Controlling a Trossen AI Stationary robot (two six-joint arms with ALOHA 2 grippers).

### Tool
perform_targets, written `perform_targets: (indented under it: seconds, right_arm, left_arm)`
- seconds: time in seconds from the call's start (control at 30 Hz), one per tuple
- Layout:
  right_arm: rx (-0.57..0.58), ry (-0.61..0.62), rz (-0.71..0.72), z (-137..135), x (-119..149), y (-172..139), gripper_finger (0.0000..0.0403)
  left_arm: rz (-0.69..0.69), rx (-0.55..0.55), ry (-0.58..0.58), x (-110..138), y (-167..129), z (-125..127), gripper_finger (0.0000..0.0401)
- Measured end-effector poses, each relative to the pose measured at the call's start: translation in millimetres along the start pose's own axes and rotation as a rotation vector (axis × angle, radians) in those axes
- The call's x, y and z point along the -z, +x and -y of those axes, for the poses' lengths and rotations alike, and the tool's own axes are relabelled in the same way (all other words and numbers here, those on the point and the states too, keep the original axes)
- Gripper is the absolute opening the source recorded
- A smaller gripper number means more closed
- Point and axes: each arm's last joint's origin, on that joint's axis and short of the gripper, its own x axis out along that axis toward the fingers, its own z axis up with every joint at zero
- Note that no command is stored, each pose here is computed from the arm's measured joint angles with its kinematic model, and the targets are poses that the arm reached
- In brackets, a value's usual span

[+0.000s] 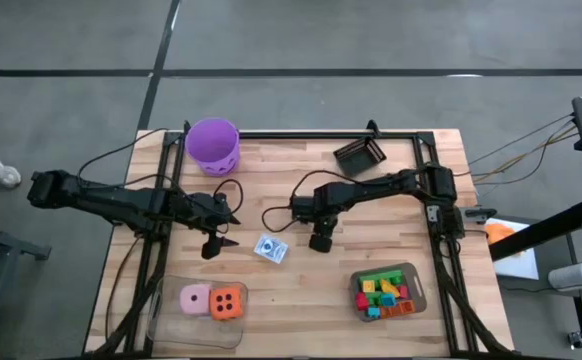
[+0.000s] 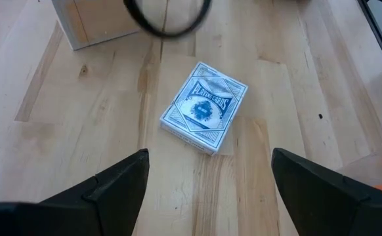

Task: Pick & Place Toys
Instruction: Put the yellow playing card into the basket bin

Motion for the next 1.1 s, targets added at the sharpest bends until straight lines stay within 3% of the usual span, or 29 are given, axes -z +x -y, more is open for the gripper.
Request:
perform_targets:
  seconds: [0.17,0.33,0.5,0.63,0.93,1.1]
  right_arm:
    - [0.026,0.034,0.052,-2,5,-21,0.0171]
    - [0.004,0.108,0.194,-5,-3,-34,0.0280]
    - [0.011,0.144,0.310,-1,-15,-35,0.0355]
    - [0.037,0.174,0.347,8,-20,-37,0.0375]
    - [0.051,0.240,0.387,24,-29,-24,0.0377]
    - [0.067,0.248,0.339,25,-32,-4,0.0354]
  left_arm:
    - [0.000,0.000,0.000,0,0,0,0.0324]
    - [-0.002,0.000,0.000,0,0,0,0.0324]
    - [-0.001,0.000,0.000,0,0,0,0.0324]
    - [-0.001,0.000,0.000,0,0,0,0.0323]
    - [-0.001,0.000,0.000,0,0,0,0.0323]
    - [-0.001,0.000,0.000,0,0,0,0.0323]
